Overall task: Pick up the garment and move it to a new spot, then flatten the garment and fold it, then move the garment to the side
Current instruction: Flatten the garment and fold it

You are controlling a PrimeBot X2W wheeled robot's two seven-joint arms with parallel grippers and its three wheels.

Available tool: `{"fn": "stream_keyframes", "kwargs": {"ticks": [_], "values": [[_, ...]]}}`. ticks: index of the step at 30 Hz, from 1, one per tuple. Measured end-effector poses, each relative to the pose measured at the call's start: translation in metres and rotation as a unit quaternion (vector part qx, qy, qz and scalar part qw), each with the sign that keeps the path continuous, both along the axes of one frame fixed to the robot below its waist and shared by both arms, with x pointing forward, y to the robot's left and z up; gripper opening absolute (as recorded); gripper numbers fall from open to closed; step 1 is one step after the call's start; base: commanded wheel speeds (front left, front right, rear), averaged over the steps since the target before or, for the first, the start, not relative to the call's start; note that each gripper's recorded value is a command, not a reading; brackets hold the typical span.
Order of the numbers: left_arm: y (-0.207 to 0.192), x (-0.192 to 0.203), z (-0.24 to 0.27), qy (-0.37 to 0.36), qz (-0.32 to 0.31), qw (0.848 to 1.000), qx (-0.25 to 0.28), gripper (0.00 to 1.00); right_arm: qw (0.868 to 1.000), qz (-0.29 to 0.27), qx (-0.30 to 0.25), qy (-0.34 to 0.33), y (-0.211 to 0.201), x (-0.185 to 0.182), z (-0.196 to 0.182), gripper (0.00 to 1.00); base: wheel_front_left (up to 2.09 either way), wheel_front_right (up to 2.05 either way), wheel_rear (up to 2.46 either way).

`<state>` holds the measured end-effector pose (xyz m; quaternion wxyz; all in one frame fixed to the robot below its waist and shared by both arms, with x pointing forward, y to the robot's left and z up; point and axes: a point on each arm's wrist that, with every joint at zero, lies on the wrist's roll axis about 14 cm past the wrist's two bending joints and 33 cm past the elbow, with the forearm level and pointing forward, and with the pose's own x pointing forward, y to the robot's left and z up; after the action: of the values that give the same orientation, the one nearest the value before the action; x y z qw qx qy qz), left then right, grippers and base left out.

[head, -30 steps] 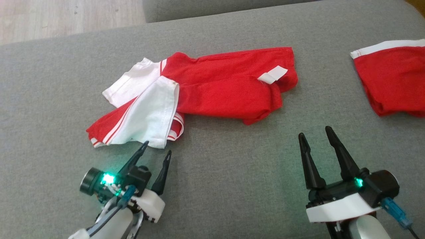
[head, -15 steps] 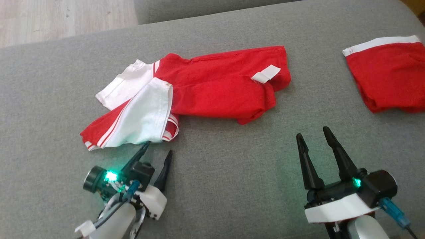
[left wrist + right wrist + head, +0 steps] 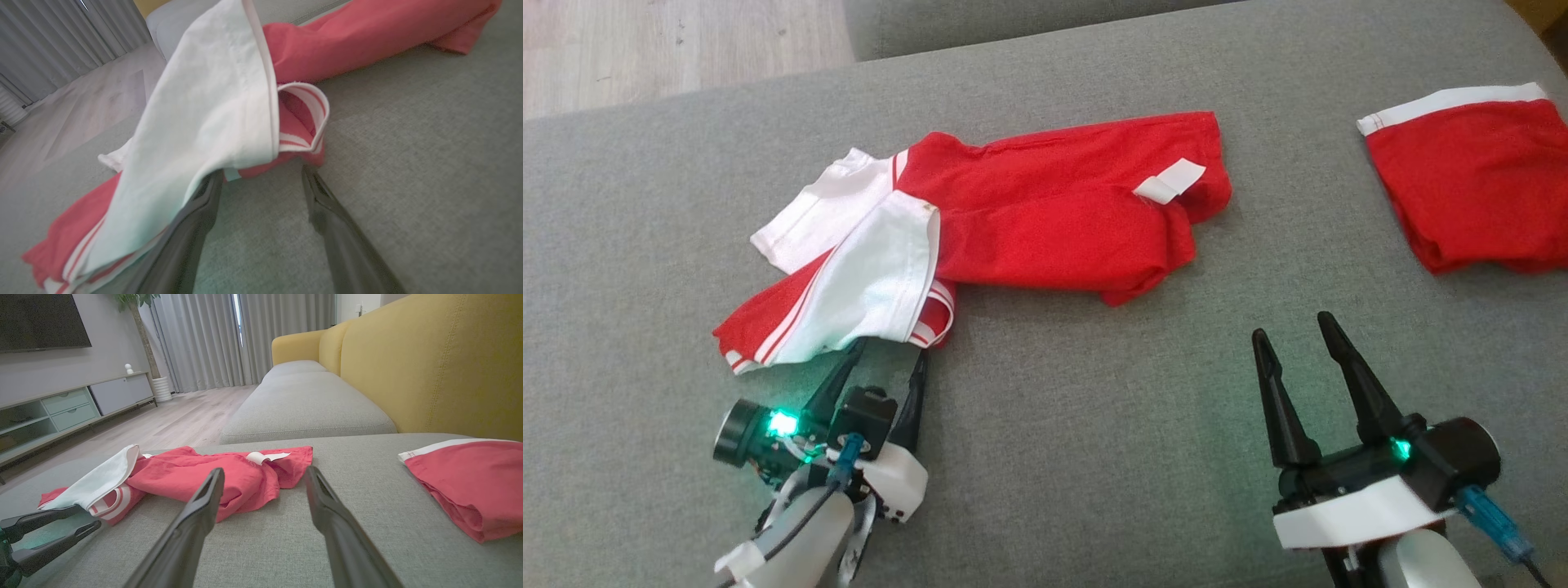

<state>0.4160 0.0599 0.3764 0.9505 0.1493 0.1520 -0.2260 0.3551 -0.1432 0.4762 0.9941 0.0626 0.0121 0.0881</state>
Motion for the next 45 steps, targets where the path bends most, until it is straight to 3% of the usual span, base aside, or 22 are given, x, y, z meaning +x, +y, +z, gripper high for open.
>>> {"fn": "stream_keyframes", "kwargs": {"ticks": [16,18,19,20,21,37,45], "values": [[0.01,0.009,0.006,-0.026,0.025,0.999,0.018,1.0,1.0,0.006,0.005,0.005,0.004,0.002,-0.003,1.0,0.0,0.0,0.0],[0.01,0.016,0.012,-0.036,0.028,0.999,0.018,0.46,1.0,0.007,0.005,0.006,0.004,0.001,-0.004,1.0,0.0,0.0,0.0],[0.01,0.019,0.014,-0.04,0.029,0.999,0.016,0.35,1.0,0.007,0.004,0.006,0.004,0.001,-0.004,1.0,0.0,0.0,0.0],[0.009,0.022,0.017,-0.043,0.031,0.999,0.014,0.07,1.0,0.007,0.003,0.007,0.004,0.001,-0.004,1.0,0.0,0.0,0.0],[0.009,0.024,0.019,-0.046,0.033,0.998,0.012,0.0,1.0,0.007,0.002,0.007,0.004,0.0,-0.004,1.0,0.0,0.0,0.0],[-0.002,-0.005,0.04,-0.058,0.016,0.997,-0.041,0.0,1.0,0.018,0.005,-0.011,0.01,0.0,0.007,1.0,0.0,0.0,0.0],[-0.005,-0.019,0.091,-0.097,0.008,0.99,-0.097,0.0,1.0,0.026,0.011,-0.01,0.017,-0.004,0.006,1.0,0.0,0.0,0.0]]}}
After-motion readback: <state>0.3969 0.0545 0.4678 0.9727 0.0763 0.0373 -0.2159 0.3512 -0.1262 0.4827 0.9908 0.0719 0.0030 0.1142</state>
